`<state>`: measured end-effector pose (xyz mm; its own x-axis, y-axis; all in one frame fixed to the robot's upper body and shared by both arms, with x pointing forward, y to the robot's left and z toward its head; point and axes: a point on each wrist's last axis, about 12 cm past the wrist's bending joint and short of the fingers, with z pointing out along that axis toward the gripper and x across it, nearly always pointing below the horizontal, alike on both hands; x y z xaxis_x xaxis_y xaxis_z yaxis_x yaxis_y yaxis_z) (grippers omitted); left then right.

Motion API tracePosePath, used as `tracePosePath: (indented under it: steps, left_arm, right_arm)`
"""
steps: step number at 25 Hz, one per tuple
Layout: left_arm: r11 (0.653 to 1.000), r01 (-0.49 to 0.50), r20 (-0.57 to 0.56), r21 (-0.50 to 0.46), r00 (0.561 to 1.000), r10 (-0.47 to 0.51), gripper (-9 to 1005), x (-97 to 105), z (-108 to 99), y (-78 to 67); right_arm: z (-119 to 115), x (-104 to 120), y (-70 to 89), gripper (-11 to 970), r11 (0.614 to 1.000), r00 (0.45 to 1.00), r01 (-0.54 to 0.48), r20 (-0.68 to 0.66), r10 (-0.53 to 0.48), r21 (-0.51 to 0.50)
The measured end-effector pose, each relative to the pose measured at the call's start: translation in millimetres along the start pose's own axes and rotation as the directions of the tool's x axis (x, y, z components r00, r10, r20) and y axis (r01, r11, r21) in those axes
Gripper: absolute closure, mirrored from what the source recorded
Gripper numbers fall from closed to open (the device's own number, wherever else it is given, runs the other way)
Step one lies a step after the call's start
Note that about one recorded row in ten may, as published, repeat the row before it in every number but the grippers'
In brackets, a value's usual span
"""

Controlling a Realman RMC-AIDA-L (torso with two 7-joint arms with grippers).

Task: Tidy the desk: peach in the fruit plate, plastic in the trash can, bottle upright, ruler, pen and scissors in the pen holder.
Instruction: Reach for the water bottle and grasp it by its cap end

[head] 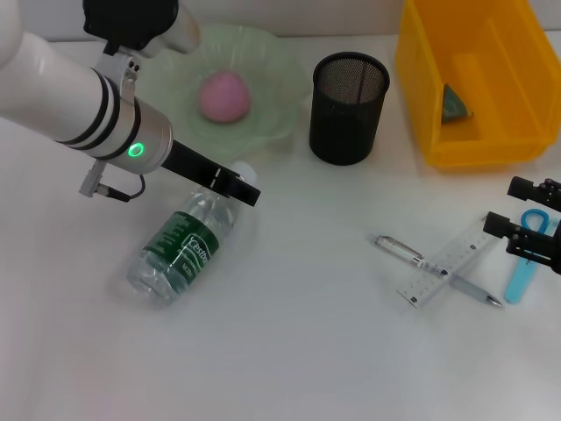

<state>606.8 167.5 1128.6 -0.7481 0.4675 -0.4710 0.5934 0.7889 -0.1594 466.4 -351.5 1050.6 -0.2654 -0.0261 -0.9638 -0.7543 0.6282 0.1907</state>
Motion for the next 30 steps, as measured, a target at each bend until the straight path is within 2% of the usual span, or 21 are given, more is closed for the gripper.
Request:
tracePosePath:
  steps: [24,28,30]
  left_arm:
    - [0.997,-0.078,0.006,-0.014,0.997,0.078,233,-4.3,20.3,-16.4]
    - [0.995,-0.101,0.003,-0.004,0.995,0.101,237,-4.1,23.3,-23.2]
    - [0.994,-0.113,0.005,0.002,0.994,0.113,278,-4.0,23.6,-25.9]
  right_arm:
    - [4.0,4.4,2.7,213,1.0,1.0,-0.012,0.003,0.012,-0.002]
    - [4.4,4.7,2.9,213,1.0,1.0,-0.013,0.003,0.013,-0.002]
    - [4.7,5.0,3.0,213,1.0,1.0,-0.014,0.003,0.014,-0.001]
